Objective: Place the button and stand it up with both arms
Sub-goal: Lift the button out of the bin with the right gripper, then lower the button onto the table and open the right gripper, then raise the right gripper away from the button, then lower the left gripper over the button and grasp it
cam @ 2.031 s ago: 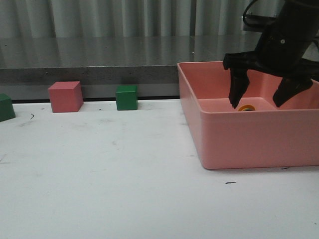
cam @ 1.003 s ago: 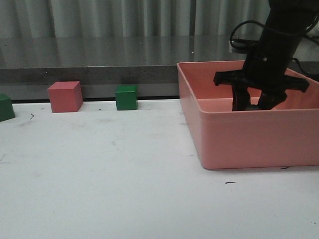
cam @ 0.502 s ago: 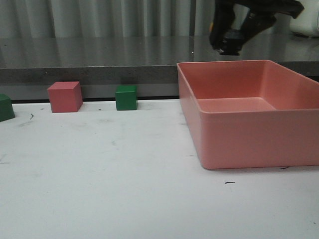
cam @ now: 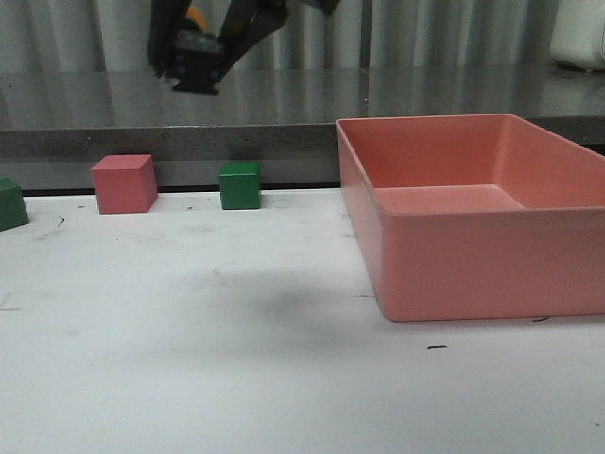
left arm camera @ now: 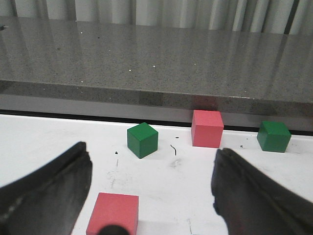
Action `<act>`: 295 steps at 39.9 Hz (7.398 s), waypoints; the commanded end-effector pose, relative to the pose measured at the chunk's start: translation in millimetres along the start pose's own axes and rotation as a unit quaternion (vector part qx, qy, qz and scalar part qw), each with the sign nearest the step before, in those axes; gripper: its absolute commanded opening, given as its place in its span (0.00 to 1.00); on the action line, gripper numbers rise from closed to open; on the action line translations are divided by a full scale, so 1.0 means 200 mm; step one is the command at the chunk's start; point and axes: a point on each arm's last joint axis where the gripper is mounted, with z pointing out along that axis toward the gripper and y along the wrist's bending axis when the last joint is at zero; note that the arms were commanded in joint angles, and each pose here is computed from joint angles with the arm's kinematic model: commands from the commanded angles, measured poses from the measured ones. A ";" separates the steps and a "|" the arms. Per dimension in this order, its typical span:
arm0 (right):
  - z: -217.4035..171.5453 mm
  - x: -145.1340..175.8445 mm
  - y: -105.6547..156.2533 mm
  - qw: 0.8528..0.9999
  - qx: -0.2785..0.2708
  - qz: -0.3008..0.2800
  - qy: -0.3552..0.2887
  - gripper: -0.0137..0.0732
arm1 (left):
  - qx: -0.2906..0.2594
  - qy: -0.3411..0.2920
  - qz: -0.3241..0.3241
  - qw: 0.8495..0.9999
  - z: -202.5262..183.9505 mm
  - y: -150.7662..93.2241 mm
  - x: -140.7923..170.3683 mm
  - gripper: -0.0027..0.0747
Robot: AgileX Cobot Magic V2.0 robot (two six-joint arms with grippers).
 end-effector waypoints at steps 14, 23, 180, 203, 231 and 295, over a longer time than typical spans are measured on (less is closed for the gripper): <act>0.33 0.04 -0.04 0.997 0.027 0.046 0.054 0.49 | 0.003 -0.054 -0.009 0.999 -0.01 0.00 -0.10 0.67; 0.51 0.09 -0.09 0.994 0.046 0.062 0.077 0.49 | 0.003 -0.054 -0.009 0.999 -0.01 0.00 -0.10 0.67; -1.06 0.66 -0.78 0.959 0.249 0.043 -0.131 0.08 | 0.003 -0.054 -0.009 0.999 -0.01 0.00 -0.10 0.67; -1.11 1.34 -0.75 0.883 0.223 -0.071 -0.407 0.08 | 0.003 -0.054 -0.009 0.999 -0.01 0.00 -0.10 0.67; -1.14 1.40 -0.74 0.873 0.221 -0.074 -0.429 0.08 | 0.039 -0.038 -0.030 0.998 0.13 -0.05 -0.23 0.67; -1.14 1.40 -0.74 0.873 0.221 -0.074 -0.429 0.08 | 0.145 0.615 -0.037 0.774 1.47 -1.02 0.17 0.67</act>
